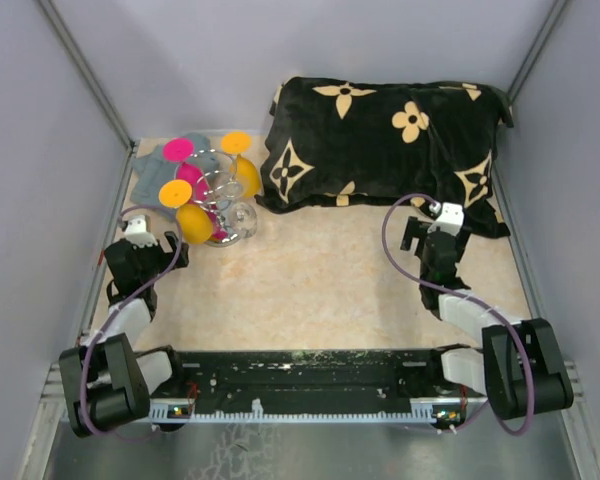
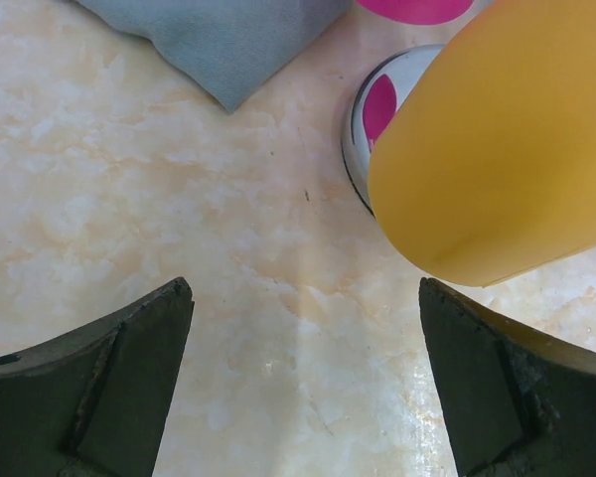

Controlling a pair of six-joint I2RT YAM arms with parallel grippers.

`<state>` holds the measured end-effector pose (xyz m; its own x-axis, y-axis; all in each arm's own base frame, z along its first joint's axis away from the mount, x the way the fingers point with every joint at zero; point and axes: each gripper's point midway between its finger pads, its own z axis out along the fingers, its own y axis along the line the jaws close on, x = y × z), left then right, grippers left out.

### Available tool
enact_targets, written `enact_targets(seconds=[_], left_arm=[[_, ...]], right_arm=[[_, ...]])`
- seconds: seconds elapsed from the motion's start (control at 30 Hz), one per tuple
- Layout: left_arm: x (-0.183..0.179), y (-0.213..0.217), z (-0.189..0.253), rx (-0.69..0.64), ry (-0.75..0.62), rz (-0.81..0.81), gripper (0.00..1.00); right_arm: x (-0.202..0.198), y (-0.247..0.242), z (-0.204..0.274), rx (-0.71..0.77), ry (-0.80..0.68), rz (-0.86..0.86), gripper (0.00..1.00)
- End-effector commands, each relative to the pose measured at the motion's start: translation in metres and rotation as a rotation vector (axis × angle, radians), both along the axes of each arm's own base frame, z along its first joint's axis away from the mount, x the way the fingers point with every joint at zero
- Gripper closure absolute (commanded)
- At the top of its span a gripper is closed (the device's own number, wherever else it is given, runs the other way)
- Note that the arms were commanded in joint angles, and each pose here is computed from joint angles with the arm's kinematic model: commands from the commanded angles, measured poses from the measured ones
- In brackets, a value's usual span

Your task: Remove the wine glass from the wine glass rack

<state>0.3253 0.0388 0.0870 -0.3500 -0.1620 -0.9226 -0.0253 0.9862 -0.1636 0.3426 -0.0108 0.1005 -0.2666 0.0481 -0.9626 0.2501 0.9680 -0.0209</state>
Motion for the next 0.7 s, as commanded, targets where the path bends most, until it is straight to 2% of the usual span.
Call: enact_targets(seconds=[0.0,0.43,0.67], left_arm=[[-0.003,-0.007,0.01,-0.01,-0.025,-0.023,0.0],[-0.021,-0.007,0.034,-0.006,-0.027,0.011,0.0],[-0.027,-0.001,0.055,-0.029,-0.053,0.08,0.0]], right_arm=[[0.003,-0.006,0.029,0.004,-0.099,-0.03,0.02],[-0.007,0.002,0.032,-0.003,-0.044,0.035,0.02],[-0.014,0.004,0.029,0.006,-0.041,0.048,0.02]])
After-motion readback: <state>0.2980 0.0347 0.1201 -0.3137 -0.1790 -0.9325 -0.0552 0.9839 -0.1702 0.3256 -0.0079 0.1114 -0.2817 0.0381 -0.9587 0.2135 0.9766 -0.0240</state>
